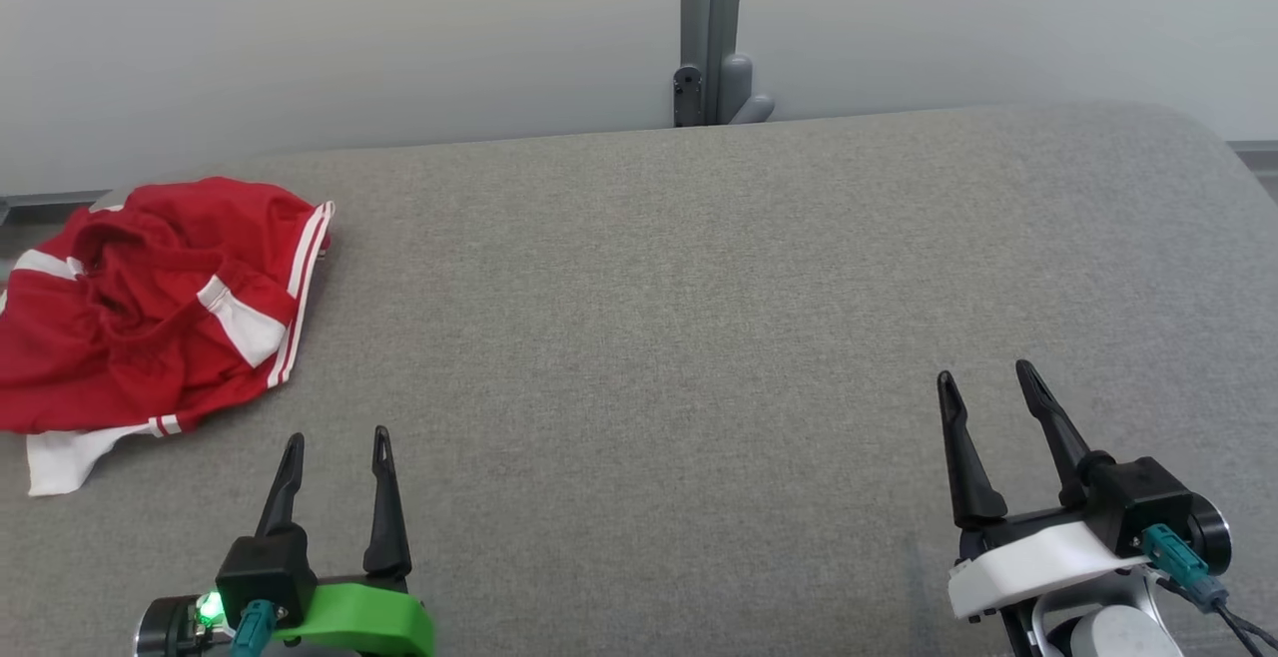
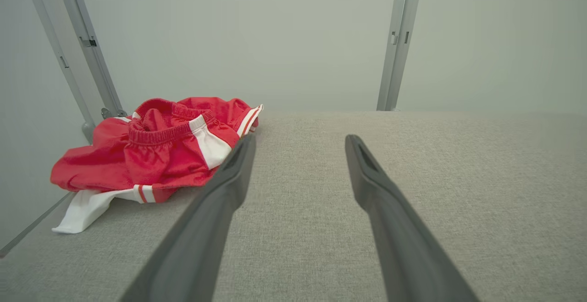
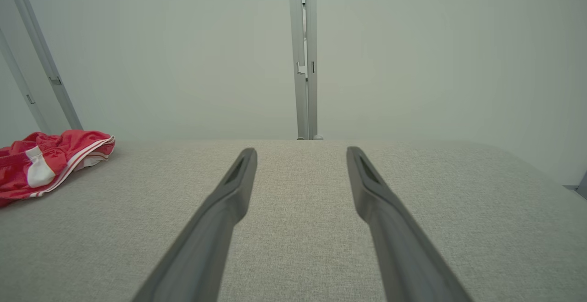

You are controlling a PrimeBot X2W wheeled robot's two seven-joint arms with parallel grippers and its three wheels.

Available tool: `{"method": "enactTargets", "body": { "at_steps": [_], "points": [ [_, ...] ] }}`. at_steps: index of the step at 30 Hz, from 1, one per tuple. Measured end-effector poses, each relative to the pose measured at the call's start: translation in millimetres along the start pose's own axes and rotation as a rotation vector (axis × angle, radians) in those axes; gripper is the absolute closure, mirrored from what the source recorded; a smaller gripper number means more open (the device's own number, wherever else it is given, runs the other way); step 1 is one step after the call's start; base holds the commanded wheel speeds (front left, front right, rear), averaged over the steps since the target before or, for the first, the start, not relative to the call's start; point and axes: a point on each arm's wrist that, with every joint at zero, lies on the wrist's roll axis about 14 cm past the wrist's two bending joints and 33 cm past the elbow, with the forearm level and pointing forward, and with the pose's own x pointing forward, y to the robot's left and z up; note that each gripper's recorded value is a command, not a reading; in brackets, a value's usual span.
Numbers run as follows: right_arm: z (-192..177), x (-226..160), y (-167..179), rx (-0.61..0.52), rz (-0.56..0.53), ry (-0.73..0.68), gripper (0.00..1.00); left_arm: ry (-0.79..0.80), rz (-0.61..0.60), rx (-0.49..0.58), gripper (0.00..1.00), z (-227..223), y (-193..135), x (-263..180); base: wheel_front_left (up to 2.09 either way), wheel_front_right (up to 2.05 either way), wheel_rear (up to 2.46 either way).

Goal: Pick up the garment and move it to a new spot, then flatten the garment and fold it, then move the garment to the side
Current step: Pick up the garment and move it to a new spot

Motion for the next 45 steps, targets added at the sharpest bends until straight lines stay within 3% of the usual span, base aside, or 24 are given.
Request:
{"method": "enactTargets", "body": {
  "at_steps": [11, 22, 31, 45],
  "points": [
    [-5.7, 20.4, 38.8, 0.033, 0.120, 0.006, 0.00, -0.020, 0.121, 0.023, 0.00, 8.0, 41.0, -19.4, 0.00, 0.00, 0.00],
    [-19.7, 39.6, 112.4, 0.089, 0.333, 0.039, 0.00, -0.038, 0.342, 0.049, 0.00, 17.1, 106.5, -69.9, 0.00, 0.00, 0.00],
    [-25.4, 45.3, 165.6, 0.115, 0.485, 0.054, 0.00, -0.044, 0.483, 0.063, 0.00, 21.6, 139.8, -112.4, 0.00, 0.00, 0.00],
    [-39.8, 48.4, 169.9, 0.118, 0.499, 0.086, 0.00, -0.031, 0.524, 0.065, 0.00, 21.1, 151.1, -113.5, 0.00, 0.00, 0.00]
  ]
}}
